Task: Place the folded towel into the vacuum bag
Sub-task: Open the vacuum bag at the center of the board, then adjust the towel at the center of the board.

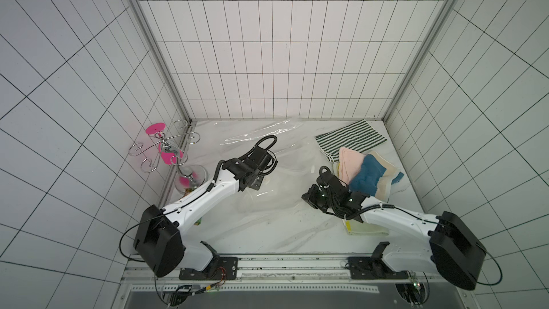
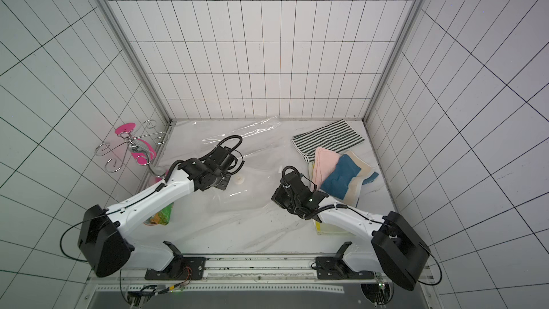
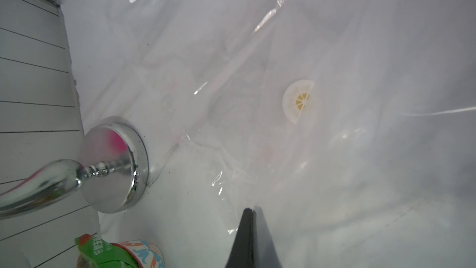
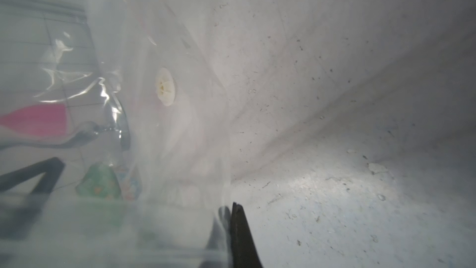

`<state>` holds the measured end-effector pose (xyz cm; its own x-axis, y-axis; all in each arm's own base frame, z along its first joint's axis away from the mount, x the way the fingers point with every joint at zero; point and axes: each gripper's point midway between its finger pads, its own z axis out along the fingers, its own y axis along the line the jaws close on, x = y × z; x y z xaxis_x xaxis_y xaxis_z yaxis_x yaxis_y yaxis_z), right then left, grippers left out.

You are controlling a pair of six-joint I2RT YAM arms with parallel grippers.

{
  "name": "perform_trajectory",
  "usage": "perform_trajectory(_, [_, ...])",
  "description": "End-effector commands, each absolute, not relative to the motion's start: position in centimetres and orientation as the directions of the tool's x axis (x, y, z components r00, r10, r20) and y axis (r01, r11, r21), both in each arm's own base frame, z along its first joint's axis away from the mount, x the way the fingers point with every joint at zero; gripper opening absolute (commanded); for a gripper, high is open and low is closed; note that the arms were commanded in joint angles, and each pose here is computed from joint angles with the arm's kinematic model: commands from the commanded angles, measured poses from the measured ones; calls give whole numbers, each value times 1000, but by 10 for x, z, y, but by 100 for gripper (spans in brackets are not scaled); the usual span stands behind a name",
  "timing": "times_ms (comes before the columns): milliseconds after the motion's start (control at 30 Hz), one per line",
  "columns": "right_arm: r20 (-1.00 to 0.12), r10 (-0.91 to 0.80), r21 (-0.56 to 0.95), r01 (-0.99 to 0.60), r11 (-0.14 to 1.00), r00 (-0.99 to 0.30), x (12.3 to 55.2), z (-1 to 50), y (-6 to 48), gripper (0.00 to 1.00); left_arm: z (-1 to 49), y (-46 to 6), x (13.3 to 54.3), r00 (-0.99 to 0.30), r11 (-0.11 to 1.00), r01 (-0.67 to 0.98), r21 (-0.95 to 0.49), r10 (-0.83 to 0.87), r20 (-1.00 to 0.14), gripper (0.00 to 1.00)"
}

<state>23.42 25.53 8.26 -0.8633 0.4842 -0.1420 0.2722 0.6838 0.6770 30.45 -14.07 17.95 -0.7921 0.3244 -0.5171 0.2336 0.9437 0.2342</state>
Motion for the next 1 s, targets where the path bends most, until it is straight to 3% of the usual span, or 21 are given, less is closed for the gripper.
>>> perform_trajectory(0, [-145,521,634,325,702,-841,233,60,246,0,252,-159,335,-647,962,213,172,271,-712,0])
perform_trajectory(167, [-216,523,623,296,724,-824,239,58,252,0,274,-172,341,-593,958,225,176,277,-756,0])
perform_trajectory(267, [-197,517,654,281,703,-833,242,53,264,2,261,-172,337,-604,956,240,168,283,-745,0])
perform_trajectory(300, [-199,501,664,260,701,-842,243,56,269,6,252,-173,335,-609,954,253,164,288,-739,0])
perform_trajectory(467, [-296,343,611,100,785,-892,233,92,266,46,208,-166,334,-682,949,242,202,314,-660,0])
perform_trajectory(567, [-325,228,532,22,846,-918,214,110,248,59,198,-165,340,-707,952,237,196,307,-637,0])
perform_trajectory(700, [-293,178,452,27,892,-939,190,132,207,61,197,-165,349,-724,960,216,176,279,-631,0])
perform_trajectory(800, [-241,238,417,121,901,-941,181,142,170,61,189,-166,352,-733,966,208,154,258,-630,0])
perform_trajectory(967, [-258,314,209,264,942,-914,207,162,95,63,183,-177,349,-743,967,242,80,238,-626,0])
